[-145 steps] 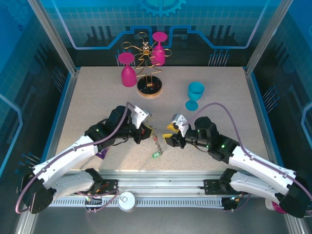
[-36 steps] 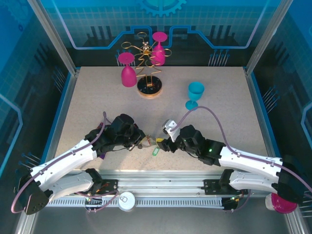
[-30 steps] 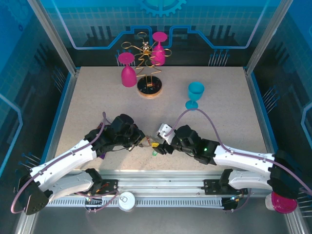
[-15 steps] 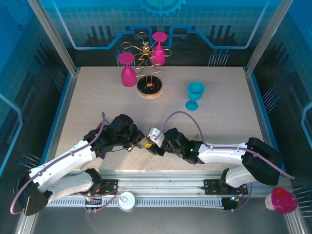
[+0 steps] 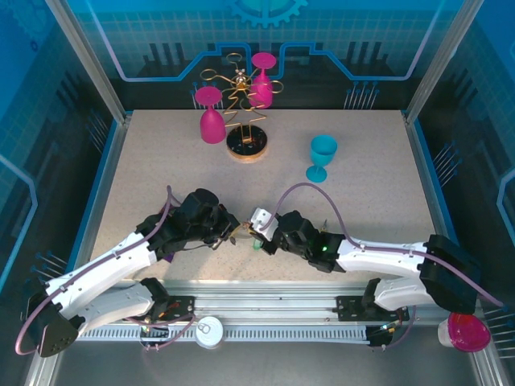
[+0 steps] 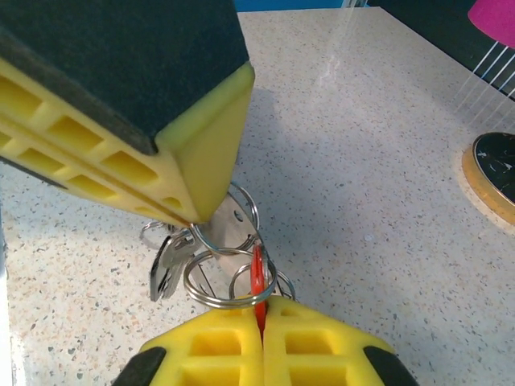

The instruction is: Put the keys on the keyring

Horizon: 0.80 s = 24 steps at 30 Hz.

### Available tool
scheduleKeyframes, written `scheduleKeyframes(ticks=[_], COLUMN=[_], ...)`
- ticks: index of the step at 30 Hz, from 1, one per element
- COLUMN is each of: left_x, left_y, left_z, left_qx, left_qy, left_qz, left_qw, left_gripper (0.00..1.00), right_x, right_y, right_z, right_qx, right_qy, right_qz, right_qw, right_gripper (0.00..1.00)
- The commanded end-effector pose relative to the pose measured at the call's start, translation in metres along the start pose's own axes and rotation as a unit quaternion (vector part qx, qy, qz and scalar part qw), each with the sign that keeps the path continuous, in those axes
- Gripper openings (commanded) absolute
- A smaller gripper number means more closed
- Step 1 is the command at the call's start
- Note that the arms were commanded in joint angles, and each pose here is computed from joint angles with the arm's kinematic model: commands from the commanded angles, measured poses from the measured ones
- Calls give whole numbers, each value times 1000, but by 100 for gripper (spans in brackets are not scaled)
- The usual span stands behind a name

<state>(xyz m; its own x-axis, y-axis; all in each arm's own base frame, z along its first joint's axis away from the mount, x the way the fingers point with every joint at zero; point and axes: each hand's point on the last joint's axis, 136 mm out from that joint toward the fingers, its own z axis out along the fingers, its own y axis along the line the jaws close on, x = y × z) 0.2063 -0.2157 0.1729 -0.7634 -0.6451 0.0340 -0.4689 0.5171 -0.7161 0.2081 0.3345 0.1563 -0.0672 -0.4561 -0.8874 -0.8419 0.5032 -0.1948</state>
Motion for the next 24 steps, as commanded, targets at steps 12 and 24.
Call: scheduleKeyframes(ticks=[12,24], left_x=[-2,-2], left_y=[-2,-2], left_z=[-5,-5], left_qx=[2,3], left_qy=[-6,-6], left_qz=[-9,-14], left_qw=[1000,1000], left_gripper=[0,0], right_x=[0,-29], right_y=[-29,14], right_z=[-8,-5], right_qx=[84,11], right_qy=[27,-101], right_qz=[-133,-156], right_qw=[987,983], right_gripper=[50,63])
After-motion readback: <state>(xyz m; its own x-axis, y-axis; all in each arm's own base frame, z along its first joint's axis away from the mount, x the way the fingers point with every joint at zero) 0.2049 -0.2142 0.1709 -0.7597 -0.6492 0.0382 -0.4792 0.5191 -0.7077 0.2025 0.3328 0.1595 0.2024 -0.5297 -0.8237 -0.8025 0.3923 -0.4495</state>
